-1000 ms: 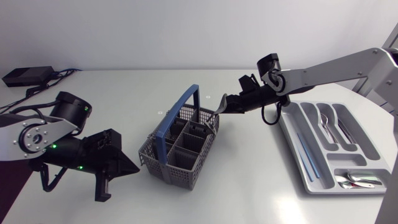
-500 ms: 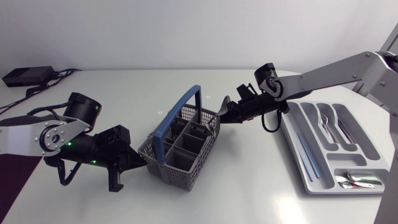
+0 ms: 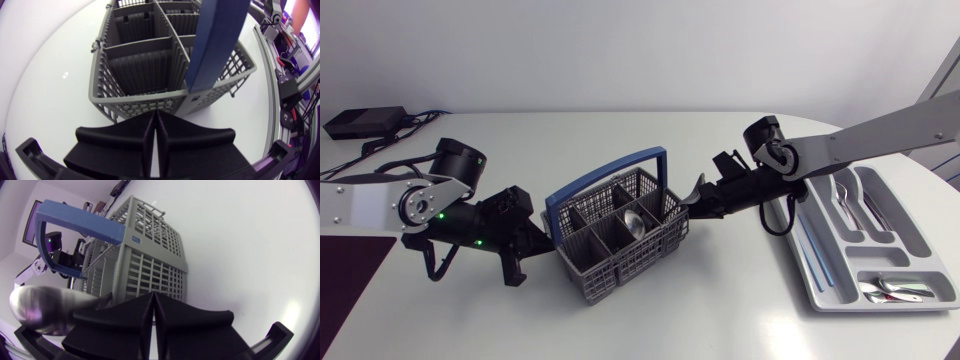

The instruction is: Sort the cutlery from the basket into the organizer compartments.

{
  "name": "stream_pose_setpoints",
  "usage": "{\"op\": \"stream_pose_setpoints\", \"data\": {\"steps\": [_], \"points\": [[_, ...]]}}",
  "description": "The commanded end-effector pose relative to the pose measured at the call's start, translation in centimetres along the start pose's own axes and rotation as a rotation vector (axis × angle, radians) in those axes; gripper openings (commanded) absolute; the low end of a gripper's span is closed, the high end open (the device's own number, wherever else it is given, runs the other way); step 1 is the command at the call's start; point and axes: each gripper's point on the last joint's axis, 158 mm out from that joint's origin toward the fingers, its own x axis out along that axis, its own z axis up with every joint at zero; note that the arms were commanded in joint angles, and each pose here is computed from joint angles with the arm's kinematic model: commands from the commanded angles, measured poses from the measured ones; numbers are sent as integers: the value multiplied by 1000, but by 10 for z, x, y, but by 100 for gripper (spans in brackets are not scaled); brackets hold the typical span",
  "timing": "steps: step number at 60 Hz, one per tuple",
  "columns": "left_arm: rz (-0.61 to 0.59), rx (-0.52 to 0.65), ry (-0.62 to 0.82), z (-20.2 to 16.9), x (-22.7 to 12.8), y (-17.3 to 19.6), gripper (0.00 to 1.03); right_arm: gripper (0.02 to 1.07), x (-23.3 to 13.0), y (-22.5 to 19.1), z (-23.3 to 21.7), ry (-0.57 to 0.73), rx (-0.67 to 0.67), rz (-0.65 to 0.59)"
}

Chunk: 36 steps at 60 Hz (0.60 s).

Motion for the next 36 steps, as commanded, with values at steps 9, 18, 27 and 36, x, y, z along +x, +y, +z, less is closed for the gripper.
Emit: {"op": "stream_pose_setpoints", "data": {"steps": [9, 18, 27, 36], "points": [[48, -2, -72, 38, 3, 41, 3, 8, -9, 28, -23, 16, -36, 56], [52, -9, -77, 43, 9, 52, 3, 8, -13, 37, -33, 18, -66, 40], [59, -23, -83, 46, 13, 61, 3, 8, -11, 42, -45, 35, -111, -2], [64, -29, -89, 51, 15, 68, 3, 8, -10, 45, -47, 39, -126, -13]]}}
